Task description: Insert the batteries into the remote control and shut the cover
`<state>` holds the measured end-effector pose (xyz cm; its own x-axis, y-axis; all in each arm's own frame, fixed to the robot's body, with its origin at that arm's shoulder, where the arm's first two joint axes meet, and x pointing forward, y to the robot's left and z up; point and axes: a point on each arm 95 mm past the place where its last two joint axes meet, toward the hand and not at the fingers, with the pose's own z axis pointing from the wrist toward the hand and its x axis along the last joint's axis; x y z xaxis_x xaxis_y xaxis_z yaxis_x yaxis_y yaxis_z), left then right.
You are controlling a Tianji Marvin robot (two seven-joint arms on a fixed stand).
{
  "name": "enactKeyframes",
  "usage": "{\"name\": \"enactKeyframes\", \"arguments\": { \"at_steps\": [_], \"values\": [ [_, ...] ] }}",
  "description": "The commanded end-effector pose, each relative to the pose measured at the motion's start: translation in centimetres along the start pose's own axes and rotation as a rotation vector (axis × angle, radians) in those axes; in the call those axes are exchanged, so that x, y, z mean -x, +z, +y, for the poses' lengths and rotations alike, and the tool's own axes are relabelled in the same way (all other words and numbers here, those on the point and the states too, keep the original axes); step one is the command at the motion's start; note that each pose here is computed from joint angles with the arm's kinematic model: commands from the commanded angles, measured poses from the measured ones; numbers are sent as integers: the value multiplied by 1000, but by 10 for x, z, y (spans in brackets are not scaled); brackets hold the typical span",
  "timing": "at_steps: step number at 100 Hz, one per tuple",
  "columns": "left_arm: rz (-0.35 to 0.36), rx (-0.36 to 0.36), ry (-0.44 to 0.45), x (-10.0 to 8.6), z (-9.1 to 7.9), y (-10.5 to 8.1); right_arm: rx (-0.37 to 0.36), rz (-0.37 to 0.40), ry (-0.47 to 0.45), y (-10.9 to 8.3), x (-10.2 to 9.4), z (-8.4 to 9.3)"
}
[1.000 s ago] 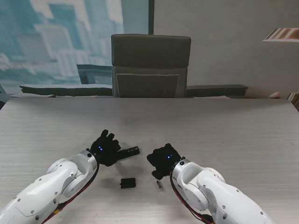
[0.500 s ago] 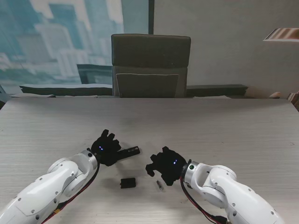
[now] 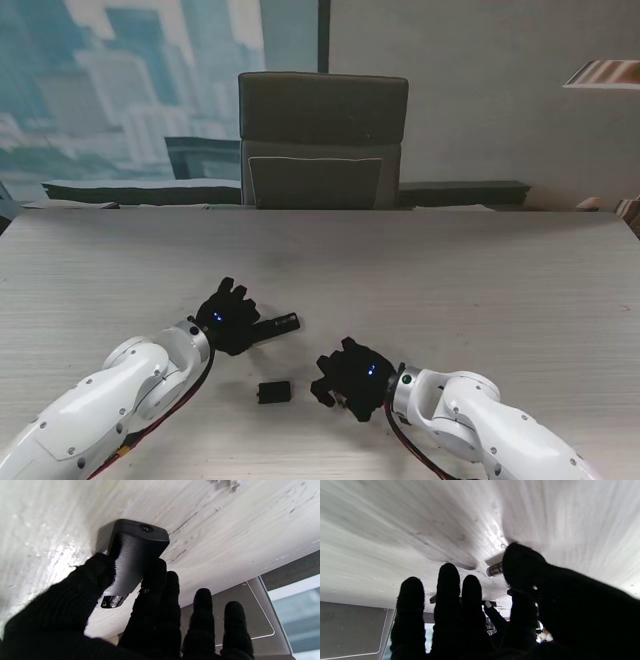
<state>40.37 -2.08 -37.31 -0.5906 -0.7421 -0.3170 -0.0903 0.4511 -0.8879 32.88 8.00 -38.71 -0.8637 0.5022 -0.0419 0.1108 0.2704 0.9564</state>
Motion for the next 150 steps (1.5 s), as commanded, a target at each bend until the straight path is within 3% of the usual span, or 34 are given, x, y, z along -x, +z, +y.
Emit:
{"name": "enactKeyframes", "arguments": {
  "at_steps": [1, 19, 58, 83, 112, 125, 150],
  "values": [
    [24, 99, -12, -14, 32, -5, -49, -3, -1, 1, 0, -15],
    [20, 99, -12, -13, 32, -5, -30, 0, 12, 13, -3, -17],
    [16, 97, -14, -13, 36, -5, 9, -43, 22, 32, 4, 0],
    [17, 91, -13, -12, 37, -5, 121, -71, 55, 49, 16, 30],
    [24, 79, -13, -13, 38, -3, 242, -130, 137, 81, 29, 62],
    [24, 75, -13, -13, 39, -3, 242, -155, 201, 98, 28, 64],
    [19, 71, -11, -13, 40, -4, 232, -170, 240, 124, 29, 61]
  ]
}}
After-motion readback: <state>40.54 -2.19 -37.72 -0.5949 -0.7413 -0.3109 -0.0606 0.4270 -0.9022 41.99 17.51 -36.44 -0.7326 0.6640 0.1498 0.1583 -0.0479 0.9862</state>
